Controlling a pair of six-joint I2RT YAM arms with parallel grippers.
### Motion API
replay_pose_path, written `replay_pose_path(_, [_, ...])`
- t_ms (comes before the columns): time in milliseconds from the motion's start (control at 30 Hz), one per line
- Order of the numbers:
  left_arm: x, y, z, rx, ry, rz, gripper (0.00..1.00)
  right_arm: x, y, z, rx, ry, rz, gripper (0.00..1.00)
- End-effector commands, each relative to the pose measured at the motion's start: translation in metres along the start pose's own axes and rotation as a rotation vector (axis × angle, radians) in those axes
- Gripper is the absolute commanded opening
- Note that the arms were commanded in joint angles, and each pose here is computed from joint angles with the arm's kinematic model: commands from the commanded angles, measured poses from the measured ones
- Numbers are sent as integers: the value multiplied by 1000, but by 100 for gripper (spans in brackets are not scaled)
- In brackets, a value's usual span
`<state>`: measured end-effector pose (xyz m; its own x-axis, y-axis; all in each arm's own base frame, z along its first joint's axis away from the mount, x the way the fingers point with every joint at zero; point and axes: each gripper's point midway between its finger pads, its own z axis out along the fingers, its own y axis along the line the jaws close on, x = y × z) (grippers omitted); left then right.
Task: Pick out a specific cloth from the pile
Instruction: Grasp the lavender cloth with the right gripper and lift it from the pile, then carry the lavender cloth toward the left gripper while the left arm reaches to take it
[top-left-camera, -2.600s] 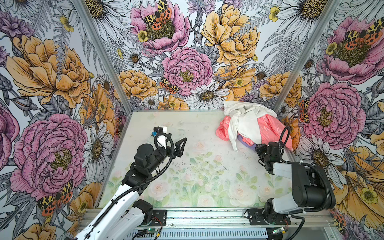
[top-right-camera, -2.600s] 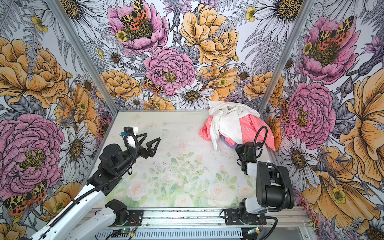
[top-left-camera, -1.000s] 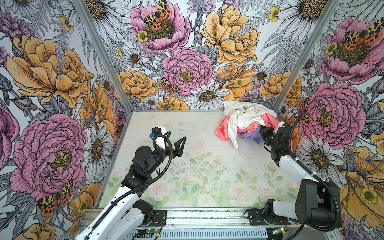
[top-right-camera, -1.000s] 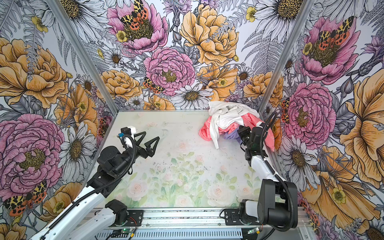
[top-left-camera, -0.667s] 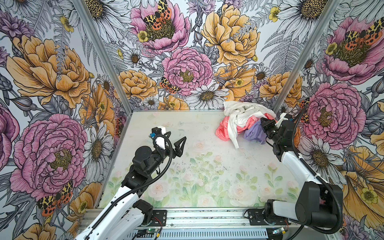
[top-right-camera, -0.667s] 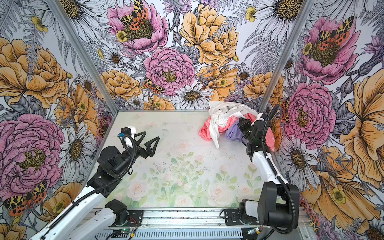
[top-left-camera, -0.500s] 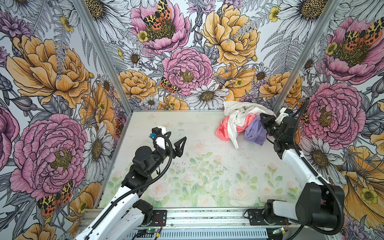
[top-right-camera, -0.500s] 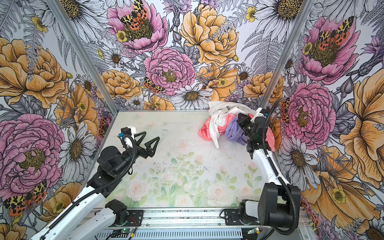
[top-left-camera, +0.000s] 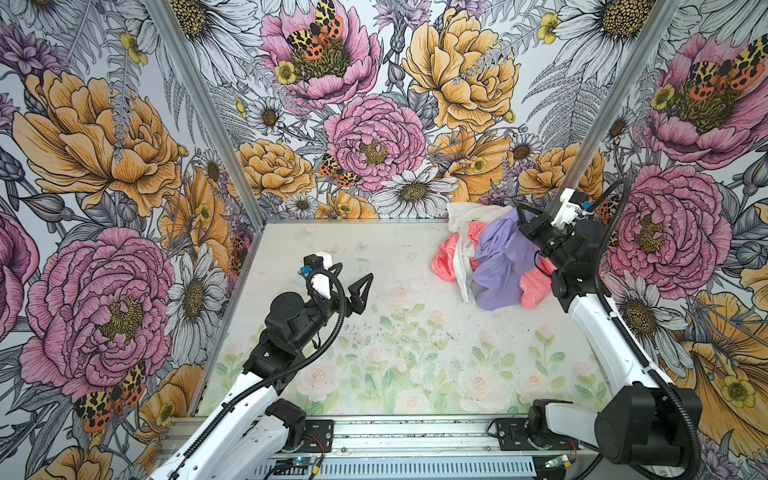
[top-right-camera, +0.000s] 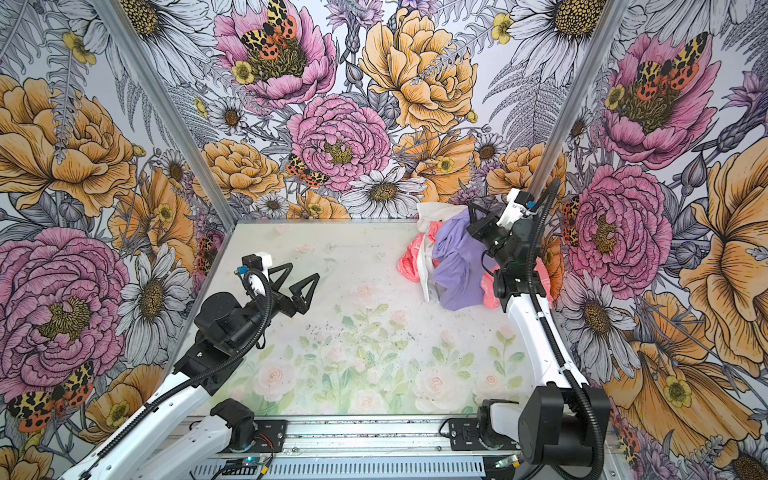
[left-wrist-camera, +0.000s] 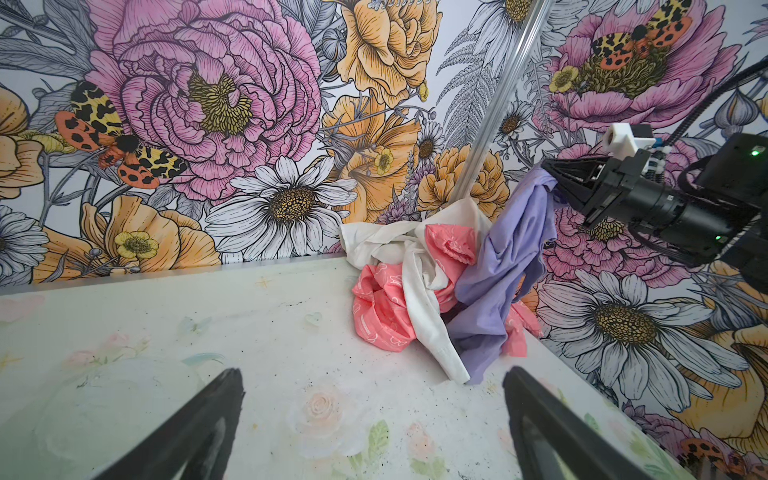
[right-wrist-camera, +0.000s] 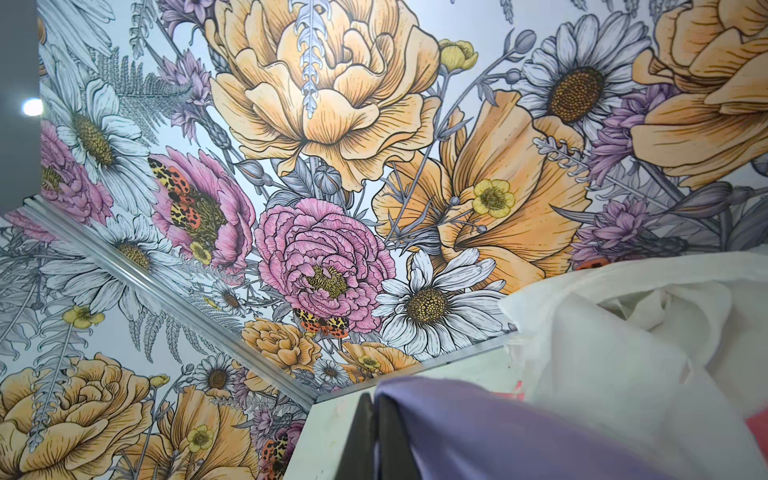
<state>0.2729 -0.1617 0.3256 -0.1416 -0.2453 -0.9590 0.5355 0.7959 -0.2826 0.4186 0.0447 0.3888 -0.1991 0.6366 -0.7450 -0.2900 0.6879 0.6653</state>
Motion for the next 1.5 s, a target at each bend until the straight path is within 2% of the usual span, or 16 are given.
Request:
replay_pose_path(0, [-2,-1,0,2,-19,7,99,-36,56,-16,-132,-102,-149,0])
replay_pose_path(333, [-1,-1,1,6,-16,7,99,-39,102,-21,-256,-106,-253,0])
replay_pose_path(533, [-2,-9,3,51,-20,7,99,-27,133,-16,-348,-58,-294,0])
replay_pose_path(733, [-2,-19,6,108,-19,2,99,-1,171,-8,-443,24,-360,0])
replay_pose_path(1033, [-3,-18,6,105,-27,-9,99,30,226,4,-584,100,-404,0])
replay_pose_path(1300, [-8,-12,1,70,-59,-16,99,65,269,20,-699,158,-398,0])
replay_pose_path(1467, [-11,-7,-4,37,-84,-20,99,100,281,42,-727,229,-378,0])
